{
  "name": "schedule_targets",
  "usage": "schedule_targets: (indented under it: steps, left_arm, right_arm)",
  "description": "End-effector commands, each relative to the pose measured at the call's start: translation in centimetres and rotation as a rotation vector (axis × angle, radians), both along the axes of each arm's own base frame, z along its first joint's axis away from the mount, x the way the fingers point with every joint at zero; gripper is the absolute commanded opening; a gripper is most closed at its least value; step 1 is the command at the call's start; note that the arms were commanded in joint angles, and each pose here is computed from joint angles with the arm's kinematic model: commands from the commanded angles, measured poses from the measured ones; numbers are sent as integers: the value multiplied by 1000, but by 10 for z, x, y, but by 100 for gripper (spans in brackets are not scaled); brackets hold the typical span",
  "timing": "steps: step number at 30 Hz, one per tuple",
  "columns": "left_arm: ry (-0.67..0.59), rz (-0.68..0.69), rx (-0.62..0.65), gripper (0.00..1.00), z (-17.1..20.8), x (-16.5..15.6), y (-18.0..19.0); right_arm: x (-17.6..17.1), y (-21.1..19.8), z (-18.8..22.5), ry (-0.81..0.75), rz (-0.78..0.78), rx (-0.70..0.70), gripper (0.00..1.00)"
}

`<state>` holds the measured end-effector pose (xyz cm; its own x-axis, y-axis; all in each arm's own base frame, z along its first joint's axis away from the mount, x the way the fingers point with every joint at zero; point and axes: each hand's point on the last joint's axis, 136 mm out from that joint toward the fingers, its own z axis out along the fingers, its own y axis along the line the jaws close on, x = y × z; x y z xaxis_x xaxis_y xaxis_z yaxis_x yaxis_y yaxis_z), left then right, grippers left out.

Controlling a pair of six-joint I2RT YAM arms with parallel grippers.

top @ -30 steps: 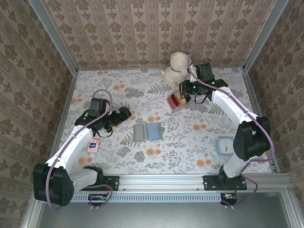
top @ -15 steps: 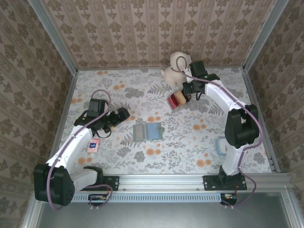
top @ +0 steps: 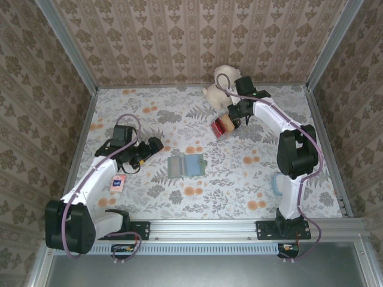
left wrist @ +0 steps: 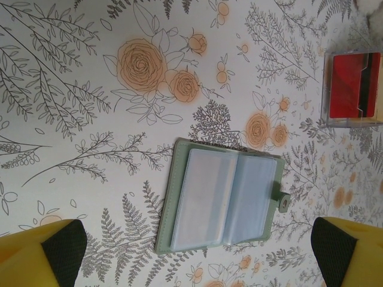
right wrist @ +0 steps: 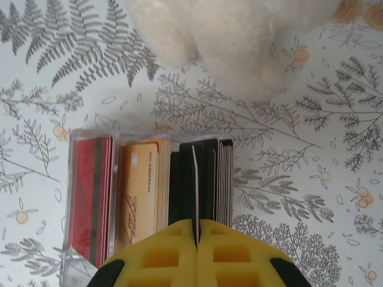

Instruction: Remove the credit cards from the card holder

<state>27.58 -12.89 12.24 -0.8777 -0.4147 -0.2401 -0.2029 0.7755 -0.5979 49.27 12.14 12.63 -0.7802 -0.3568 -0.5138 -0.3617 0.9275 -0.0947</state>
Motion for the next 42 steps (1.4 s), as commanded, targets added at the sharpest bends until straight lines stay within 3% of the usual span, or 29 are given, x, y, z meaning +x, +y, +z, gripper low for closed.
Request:
schedule_targets:
  steps: [1, 8, 17, 27, 32, 36, 42]
  left_arm:
    - [-2, -18, -21, 100, -2, -1, -2]
    - [-4, -16, -53, 100, -3, 0, -5]
    - [10, -16, -65, 100, -4, -3, -6]
    - [73, -30, -111, 91, -18, -18, -24]
    - [111, -69, -80, 77, -27, -23, -39]
    - [160, -94, -49, 57, -41, -24, -50]
    - [211, -121, -10, 41, -56, -20, -62]
  right_arm:
    - [-5, -1, -9, 54, 46, -56, 8]
    - [-3, -7, -14, 62, 23, -89, 17]
    - [-6, 0, 22, 9, -46, 15, 28]
    - [-72, 49, 62, 52, -158, 334, 50]
    - [-116, 99, 45, 165, -161, 494, 57]
    - [-143, 143, 16, 288, -150, 562, 58]
    - [-161, 178, -25, 396, -164, 531, 59]
